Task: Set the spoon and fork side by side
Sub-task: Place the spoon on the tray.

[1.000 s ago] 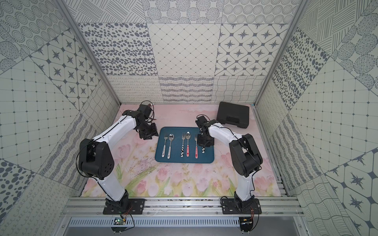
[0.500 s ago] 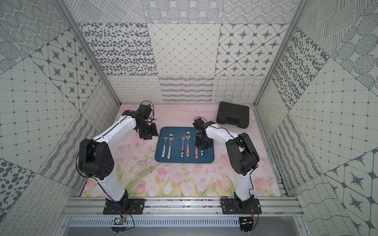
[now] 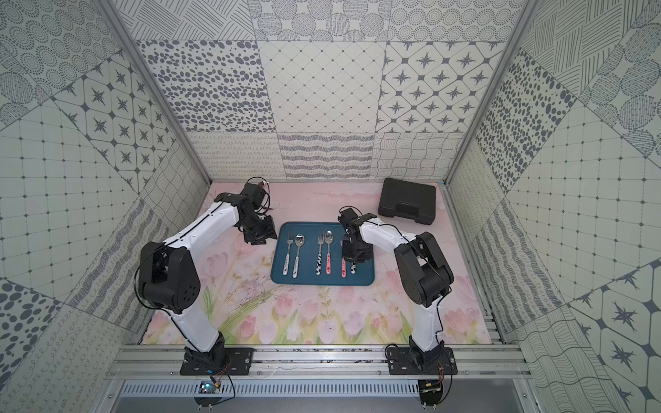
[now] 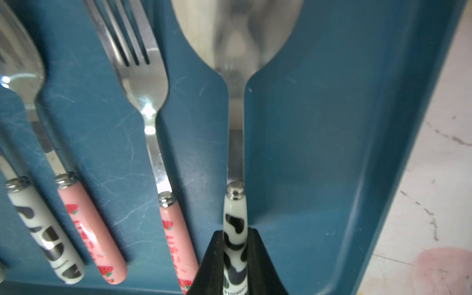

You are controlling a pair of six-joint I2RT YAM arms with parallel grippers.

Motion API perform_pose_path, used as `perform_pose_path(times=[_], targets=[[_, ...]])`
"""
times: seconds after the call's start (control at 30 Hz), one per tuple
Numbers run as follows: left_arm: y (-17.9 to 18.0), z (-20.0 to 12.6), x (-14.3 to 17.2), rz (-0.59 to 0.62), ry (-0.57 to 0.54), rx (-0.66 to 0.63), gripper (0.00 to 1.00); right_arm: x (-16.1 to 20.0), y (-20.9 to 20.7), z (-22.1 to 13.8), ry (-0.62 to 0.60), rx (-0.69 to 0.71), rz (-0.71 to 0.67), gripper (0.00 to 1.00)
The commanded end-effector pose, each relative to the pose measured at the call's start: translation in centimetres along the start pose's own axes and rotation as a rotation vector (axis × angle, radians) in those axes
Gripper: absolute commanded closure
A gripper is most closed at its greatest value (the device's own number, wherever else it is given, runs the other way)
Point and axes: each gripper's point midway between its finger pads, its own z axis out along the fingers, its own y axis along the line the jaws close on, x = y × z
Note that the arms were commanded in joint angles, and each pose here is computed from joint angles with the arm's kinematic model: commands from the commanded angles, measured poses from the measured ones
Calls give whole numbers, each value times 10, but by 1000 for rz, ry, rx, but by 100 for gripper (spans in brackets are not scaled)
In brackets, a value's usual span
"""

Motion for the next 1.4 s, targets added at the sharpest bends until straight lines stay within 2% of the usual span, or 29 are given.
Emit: perform_pose_path(times=[0.0,0.53,0.6,0.7,0.83,1.13,1.37], targets=[[1,3,3,4,21,0,52,4,6,8,10,-11,6,85],[3,4,5,2,24,-1,53,10,8,18,31,-8,13,84],[2,4,5,4,25,2,53,12,6,19,35,0,23,81],[2,4,5,5,25,1,52,16,3,21,45,6,31,68],[3,6,6,4,30,-1,52,17,1,21,43,18,31,64],[-1,3,5,2,24,17,51,3,-6,-9,-49,47,42,61],[-16,-11,-1,17,-16,94,50,-14,-6,-65,-169,33,40,58]])
